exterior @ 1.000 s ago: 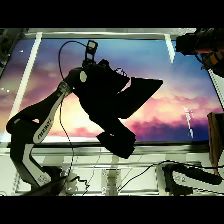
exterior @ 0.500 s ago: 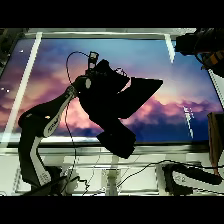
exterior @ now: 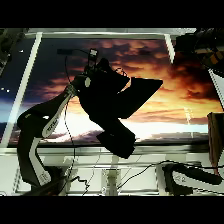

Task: Fold the clothes and pants, and hang the long-sleeved shirts on hangers.

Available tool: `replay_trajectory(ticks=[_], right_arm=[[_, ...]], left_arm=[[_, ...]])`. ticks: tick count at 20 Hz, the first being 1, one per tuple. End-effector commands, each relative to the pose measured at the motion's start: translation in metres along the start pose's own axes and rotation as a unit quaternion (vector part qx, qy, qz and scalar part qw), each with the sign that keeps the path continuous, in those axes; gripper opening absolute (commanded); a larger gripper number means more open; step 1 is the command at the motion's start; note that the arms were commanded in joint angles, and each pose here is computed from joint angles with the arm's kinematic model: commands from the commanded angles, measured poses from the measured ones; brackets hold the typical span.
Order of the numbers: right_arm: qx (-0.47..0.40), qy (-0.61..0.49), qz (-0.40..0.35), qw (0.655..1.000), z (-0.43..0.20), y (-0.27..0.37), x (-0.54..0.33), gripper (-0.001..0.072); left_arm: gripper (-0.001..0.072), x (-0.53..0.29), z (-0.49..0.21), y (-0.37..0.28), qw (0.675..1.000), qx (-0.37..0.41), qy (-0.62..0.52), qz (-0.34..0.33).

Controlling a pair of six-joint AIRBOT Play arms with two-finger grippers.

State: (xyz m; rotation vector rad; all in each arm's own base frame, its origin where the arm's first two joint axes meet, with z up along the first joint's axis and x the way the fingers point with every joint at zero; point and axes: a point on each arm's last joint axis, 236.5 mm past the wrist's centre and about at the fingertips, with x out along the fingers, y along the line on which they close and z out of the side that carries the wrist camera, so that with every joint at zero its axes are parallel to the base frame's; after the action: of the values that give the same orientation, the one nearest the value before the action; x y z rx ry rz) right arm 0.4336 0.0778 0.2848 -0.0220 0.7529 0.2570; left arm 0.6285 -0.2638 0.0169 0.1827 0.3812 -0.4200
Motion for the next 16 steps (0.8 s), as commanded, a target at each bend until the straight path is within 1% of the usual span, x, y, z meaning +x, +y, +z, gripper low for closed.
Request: replay_trajectory(ticks=[1,3,5,7,9,11,13,16], right_arm=[[0.000,-0.002,-0.002,1.000,0.001,-0.001,0.001,0.0008],[-0.002,-0.007,-0.012,1.000,0.003,-0.006,0.000,0.0008],[-0.015,-0.005,-0.040,0.999,0.003,-0.019,0.000,0.0007],[-0.069,0.002,-0.055,0.996,0.001,-0.026,-0.001,0.0007],[-0.097,0.019,-0.061,0.993,-0.007,-0.030,0.001,0.0007],[-0.097,0.041,-0.065,0.992,-0.019,-0.036,0.012,0.0008],[-0.087,0.071,-0.067,0.991,-0.038,-0.045,0.026,0.0008],[-0.060,0.124,-0.074,0.988,-0.075,-0.070,0.049,0.0007]], left_arm=[[0.0017,-0.030,0.066,0.008,0.996,0.066,-0.062,0.016],[0.0017,-0.061,0.110,0.017,0.990,0.098,-0.093,0.030],[0.0017,-0.094,0.140,0.032,0.985,0.132,-0.097,0.051],[0.0016,-0.125,0.142,0.060,0.983,0.155,-0.050,0.080],[0.0016,-0.159,0.122,0.101,0.980,0.154,0.034,0.120],[0.0016,-0.203,0.098,0.156,0.972,0.096,0.109,0.186],[0.0016,-0.251,0.078,0.216,0.954,0.016,0.148,0.260],[0.0017,-0.308,0.041,0.276,0.921,-0.063,0.201,0.327]])
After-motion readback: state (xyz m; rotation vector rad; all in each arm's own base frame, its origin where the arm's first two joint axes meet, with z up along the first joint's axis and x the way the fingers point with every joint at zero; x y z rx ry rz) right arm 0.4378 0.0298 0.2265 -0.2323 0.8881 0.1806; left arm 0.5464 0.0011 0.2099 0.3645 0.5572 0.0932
